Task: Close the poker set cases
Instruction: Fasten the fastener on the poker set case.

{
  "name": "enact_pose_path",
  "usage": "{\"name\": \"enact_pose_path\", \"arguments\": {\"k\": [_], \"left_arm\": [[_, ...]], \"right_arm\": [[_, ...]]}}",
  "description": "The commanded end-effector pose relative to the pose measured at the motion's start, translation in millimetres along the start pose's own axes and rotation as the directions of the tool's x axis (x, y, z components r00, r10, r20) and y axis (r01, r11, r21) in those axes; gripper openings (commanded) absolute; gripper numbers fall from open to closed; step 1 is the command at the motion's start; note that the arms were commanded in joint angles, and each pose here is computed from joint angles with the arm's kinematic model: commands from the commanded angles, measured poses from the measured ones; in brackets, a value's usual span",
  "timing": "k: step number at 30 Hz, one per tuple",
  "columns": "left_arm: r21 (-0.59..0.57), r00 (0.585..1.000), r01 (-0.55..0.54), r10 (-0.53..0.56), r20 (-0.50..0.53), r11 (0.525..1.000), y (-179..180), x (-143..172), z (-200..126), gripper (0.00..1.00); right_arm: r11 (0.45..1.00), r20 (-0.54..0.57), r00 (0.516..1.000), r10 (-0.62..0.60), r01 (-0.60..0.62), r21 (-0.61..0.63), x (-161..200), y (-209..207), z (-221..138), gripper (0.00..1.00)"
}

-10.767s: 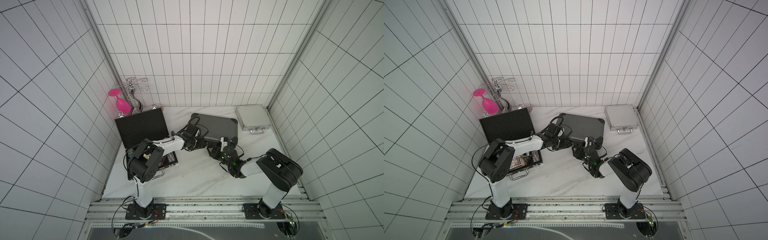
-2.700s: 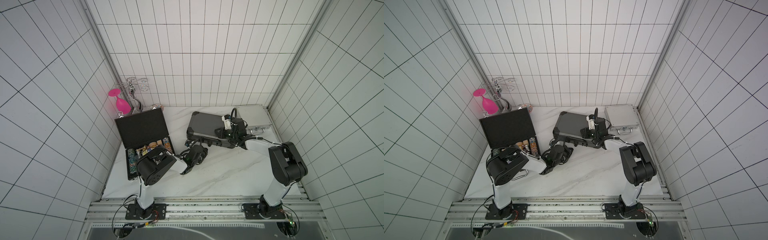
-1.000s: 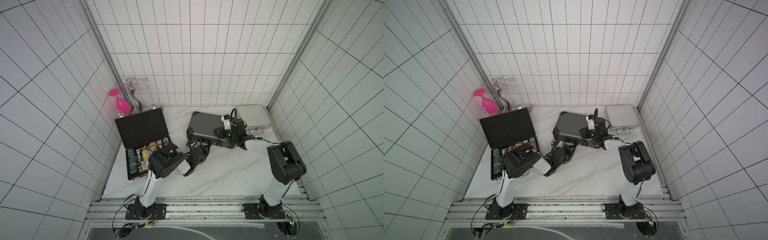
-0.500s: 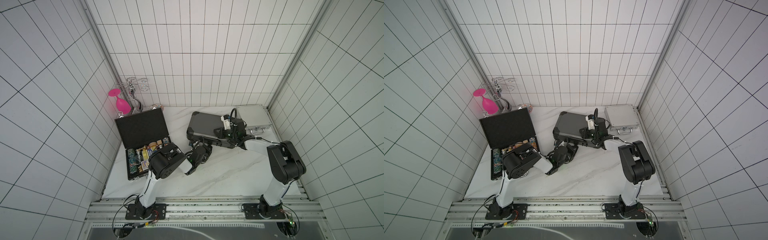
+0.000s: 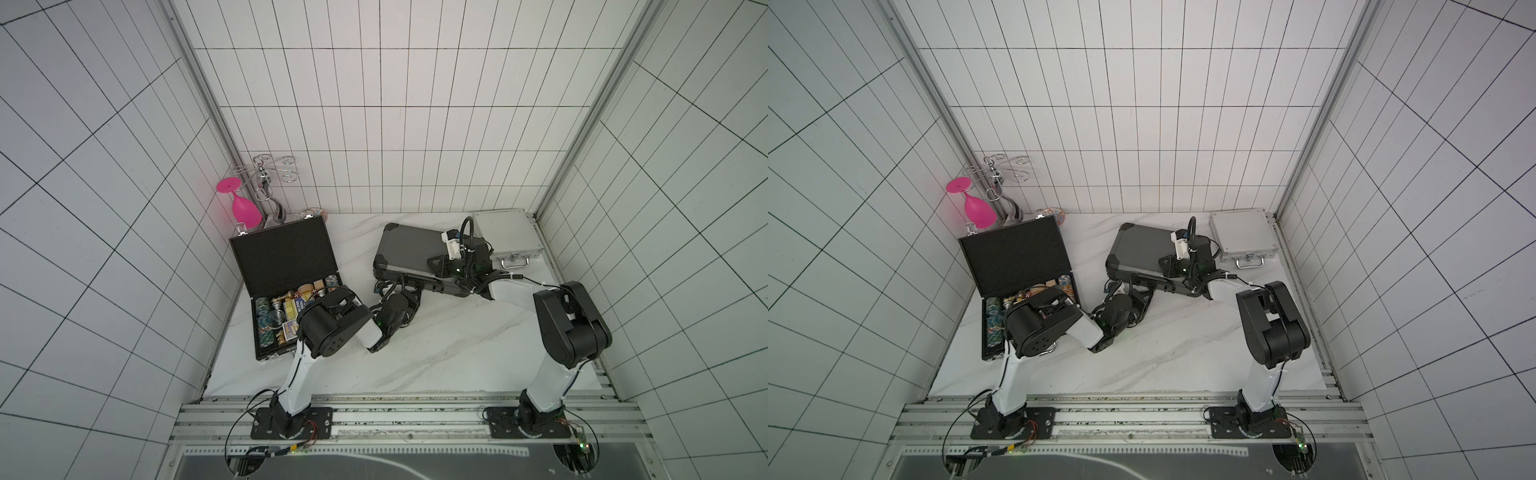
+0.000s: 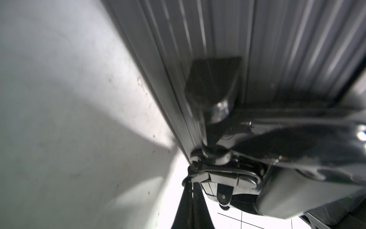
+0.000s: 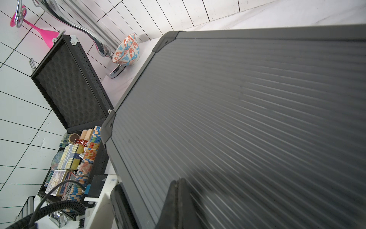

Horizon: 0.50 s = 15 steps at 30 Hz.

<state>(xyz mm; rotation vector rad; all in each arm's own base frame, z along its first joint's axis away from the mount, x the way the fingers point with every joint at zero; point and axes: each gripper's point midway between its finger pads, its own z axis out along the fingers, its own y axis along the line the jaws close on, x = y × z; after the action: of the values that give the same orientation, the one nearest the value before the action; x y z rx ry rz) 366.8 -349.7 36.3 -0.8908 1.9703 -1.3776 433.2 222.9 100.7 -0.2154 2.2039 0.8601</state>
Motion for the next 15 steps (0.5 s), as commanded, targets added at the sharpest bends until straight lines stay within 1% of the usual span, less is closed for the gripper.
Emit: {"name": "enact_pose_path", "arguments": {"k": [1,4,6,7,8,10,12,14,15], "left_arm": [[-0.112,0.998,-0.007,0.013,0.061,0.994,35,-14,6,0.00],[-0.146,0.997,-0.002,0.013,0.076,0.989,40,-17,2,0.00],[-0.206,0.996,-0.007,0.025,0.082,0.979,49,-19,-2,0.00],[-0.266,0.997,0.000,0.022,0.080,0.964,58,-21,-3,0.00],[-0.347,0.997,-0.010,0.035,0.066,0.938,67,-20,-4,0.00],[-0.473,0.997,-0.051,0.070,0.024,0.879,75,-19,-1,0.00],[-0.540,0.994,-0.094,0.105,-0.010,0.837,73,-16,4,0.00],[-0.562,0.994,-0.103,0.112,-0.019,0.821,72,-15,8,0.00],[-0.555,0.993,-0.103,0.114,-0.014,0.825,70,-17,10,0.00]], "right_arm": [[0.942,-0.435,0.855,0.283,-0.161,0.295,171,-74,-13,0.03],[0.942,-0.437,0.853,0.285,-0.163,0.295,172,-74,-14,0.03],[0.942,-0.436,0.853,0.286,-0.166,0.292,171,-74,-14,0.03],[0.942,-0.435,0.853,0.287,-0.167,0.292,172,-74,-15,0.03],[0.943,-0.434,0.854,0.285,-0.167,0.289,171,-73,-15,0.03],[0.943,-0.433,0.855,0.287,-0.171,0.286,171,-72,-16,0.03],[0.943,-0.434,0.853,0.290,-0.177,0.281,172,-72,-17,0.03],[0.944,-0.434,0.852,0.292,-0.183,0.276,173,-71,-17,0.03],[0.943,-0.433,0.852,0.293,-0.184,0.276,174,-71,-17,0.03]]}}
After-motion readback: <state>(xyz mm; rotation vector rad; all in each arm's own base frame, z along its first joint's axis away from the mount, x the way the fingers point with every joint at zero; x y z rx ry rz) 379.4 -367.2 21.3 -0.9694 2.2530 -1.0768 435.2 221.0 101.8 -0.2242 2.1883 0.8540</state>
